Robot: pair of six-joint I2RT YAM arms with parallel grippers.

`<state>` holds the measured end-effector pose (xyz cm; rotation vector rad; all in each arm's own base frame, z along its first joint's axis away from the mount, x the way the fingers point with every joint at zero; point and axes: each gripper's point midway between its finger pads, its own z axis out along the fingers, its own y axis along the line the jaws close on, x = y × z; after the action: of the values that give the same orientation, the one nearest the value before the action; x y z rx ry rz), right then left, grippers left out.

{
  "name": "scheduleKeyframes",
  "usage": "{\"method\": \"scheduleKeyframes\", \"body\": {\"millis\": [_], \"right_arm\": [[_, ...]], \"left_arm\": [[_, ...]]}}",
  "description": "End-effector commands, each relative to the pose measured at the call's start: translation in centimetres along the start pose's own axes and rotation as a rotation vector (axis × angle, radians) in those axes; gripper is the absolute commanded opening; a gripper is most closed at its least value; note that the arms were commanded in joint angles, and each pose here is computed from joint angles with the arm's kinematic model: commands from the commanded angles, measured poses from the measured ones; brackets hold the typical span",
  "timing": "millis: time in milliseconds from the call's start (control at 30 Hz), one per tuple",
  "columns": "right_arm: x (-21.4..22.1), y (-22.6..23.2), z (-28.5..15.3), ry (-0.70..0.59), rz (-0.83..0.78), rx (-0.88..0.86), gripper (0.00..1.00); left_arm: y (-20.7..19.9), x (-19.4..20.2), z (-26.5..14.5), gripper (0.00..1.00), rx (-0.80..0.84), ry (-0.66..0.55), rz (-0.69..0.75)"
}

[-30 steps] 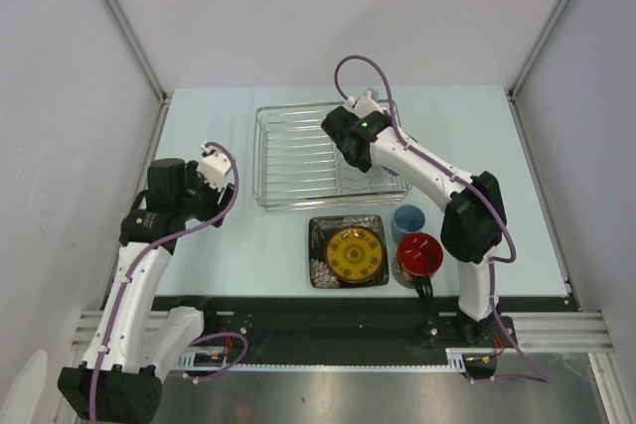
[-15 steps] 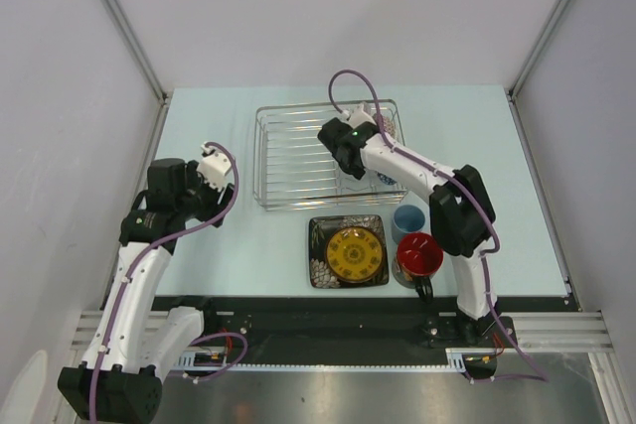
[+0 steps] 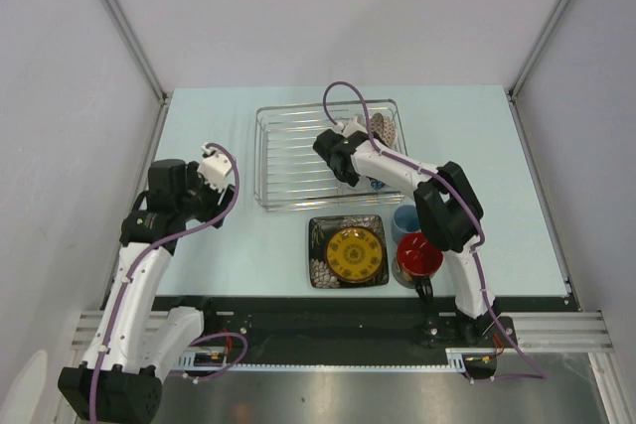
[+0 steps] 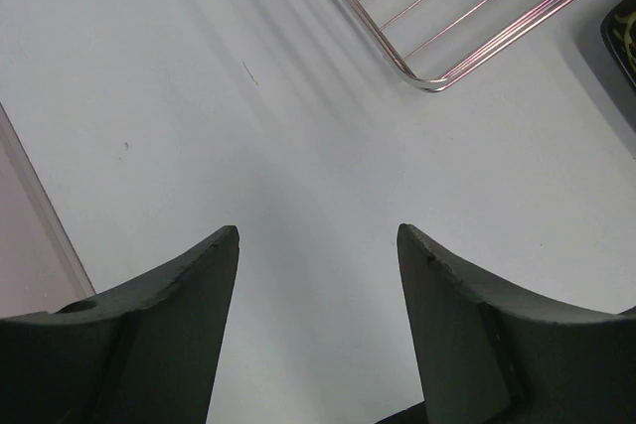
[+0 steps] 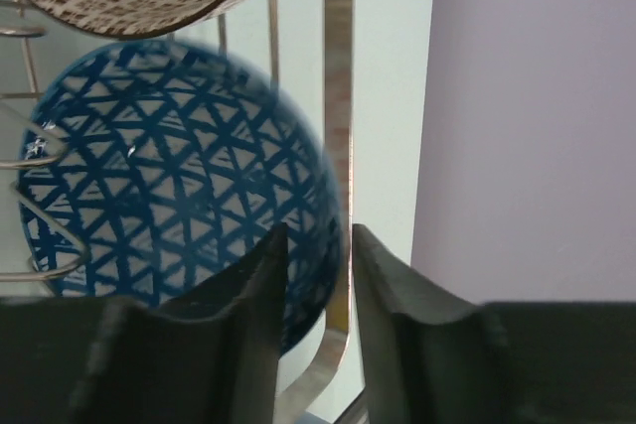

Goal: Load the mixed dishes into the dish rack

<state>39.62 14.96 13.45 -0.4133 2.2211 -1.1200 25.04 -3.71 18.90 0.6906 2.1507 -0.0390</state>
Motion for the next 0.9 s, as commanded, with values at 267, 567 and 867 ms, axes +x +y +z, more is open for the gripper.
{"method": "scheduleKeyframes", "body": {"millis": [267,567,867], "right_arm": [[-1.5,-2.0,-2.5,-0.038,0.118,-0.048,0.69],[-2.8,-5.9,-13.3,-0.197,0.288,-0.319,0.7],[3.8,1.9,-20.3,-0.247,0.265,-0.881,0.7]], "left_arm": [[0.6,-0.6,-0.2,0.71,-0.026,-0.025,0.022],[0.6,-1.4,-0.6,0.71,-0.011,-0.041,0.027],[-0.1,-2.6,-0.8,0.71,0.036,-0.078,0.032]]}}
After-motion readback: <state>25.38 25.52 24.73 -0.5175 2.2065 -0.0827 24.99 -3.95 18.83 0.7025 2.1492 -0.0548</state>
